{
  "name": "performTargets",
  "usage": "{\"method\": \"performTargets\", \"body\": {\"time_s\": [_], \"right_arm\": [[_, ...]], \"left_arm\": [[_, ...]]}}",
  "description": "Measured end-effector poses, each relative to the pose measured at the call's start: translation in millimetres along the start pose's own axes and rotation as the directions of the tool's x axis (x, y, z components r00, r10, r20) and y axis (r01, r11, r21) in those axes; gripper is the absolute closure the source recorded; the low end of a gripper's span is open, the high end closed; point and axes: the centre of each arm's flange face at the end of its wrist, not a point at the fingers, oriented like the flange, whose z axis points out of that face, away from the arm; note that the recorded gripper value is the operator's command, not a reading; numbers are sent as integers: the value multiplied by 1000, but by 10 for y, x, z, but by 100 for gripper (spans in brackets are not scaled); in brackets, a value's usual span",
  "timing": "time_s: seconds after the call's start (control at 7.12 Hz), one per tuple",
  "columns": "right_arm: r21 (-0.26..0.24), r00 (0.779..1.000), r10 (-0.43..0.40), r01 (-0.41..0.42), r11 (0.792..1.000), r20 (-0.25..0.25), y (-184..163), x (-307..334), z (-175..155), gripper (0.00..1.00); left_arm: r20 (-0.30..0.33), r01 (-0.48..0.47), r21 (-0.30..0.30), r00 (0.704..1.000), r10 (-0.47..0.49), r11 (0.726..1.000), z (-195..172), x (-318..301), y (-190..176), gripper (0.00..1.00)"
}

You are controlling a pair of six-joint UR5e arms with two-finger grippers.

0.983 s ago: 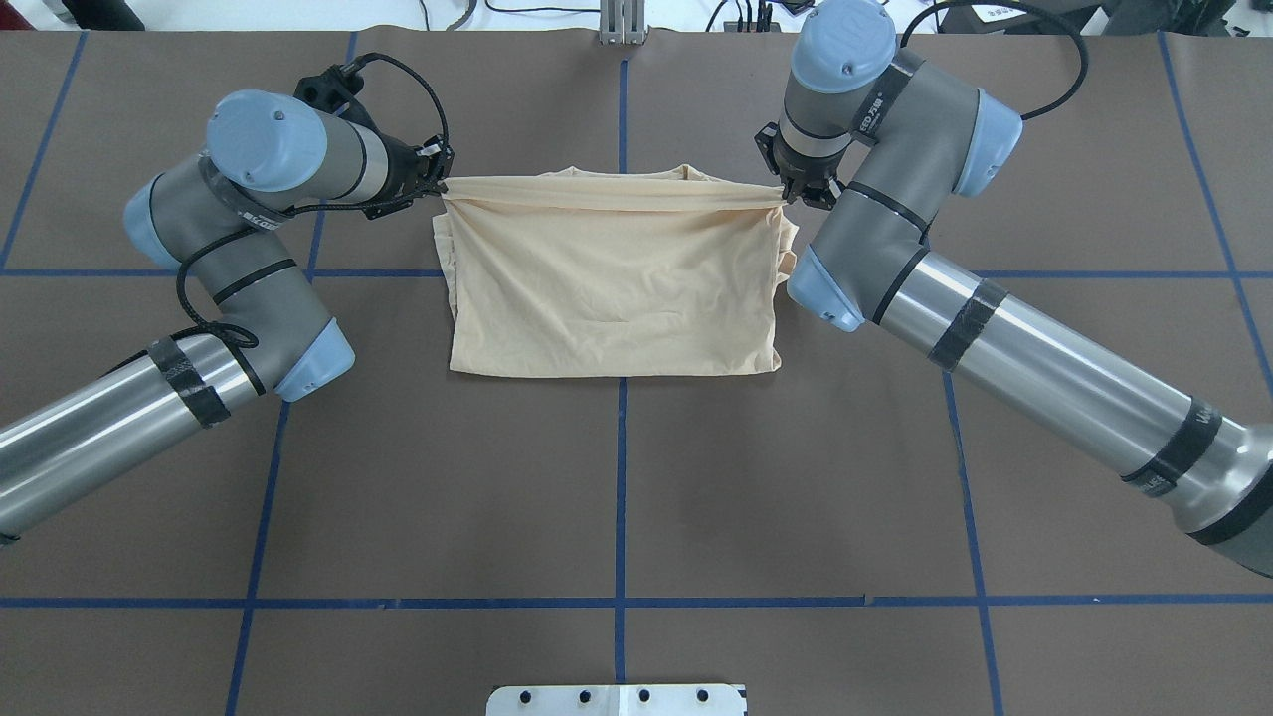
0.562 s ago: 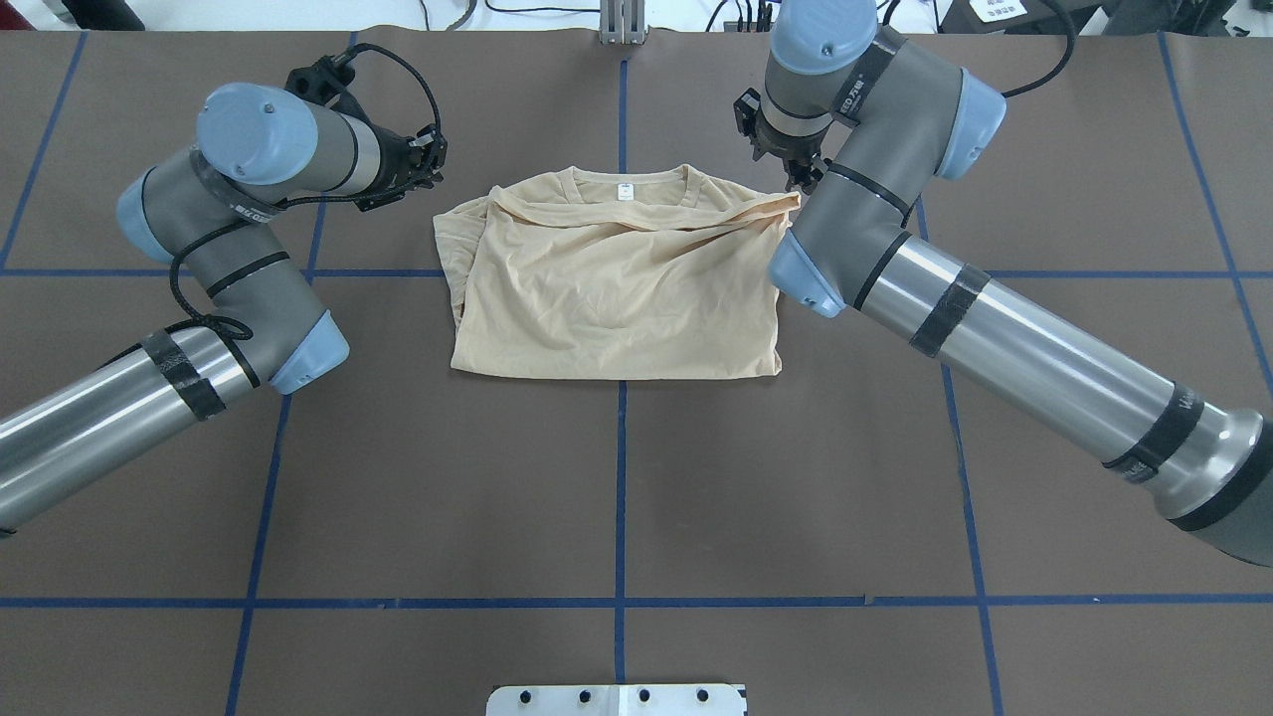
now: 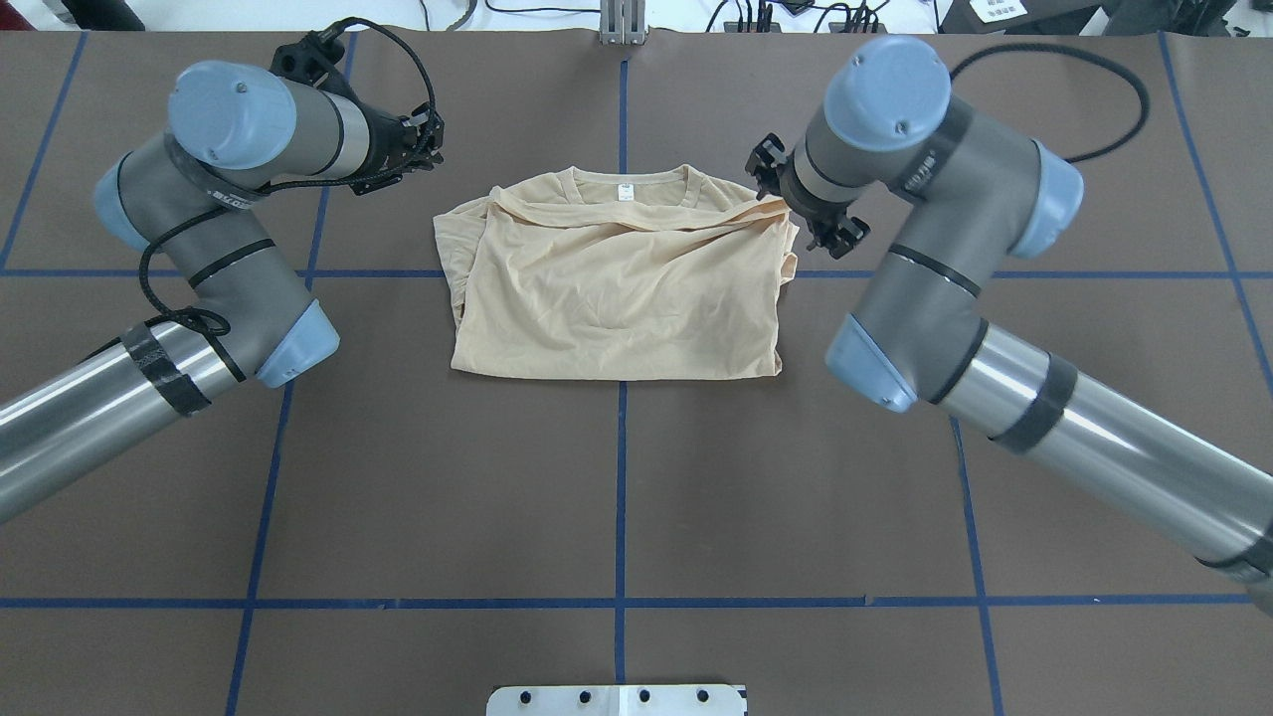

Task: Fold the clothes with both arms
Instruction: 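Release the hem corners and raise both grippers off the folded shirt, then lower the right gripper onto the folded shirt's near corner and grasp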

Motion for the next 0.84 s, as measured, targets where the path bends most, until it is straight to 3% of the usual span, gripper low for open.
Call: {"method": "performTargets", "body": {"time_s": [0.56, 0.84], "right_arm": [[-3, 980, 190, -190, 982, 63, 761, 498, 39, 14], [-10, 977, 204, -204, 979, 59, 957, 612, 147, 14]], "left_arm": [[-8, 1, 5, 1000, -1, 1000, -184, -115, 15, 78], [-14, 3, 10, 1000, -3, 1000, -223, -107, 22, 77]]}}
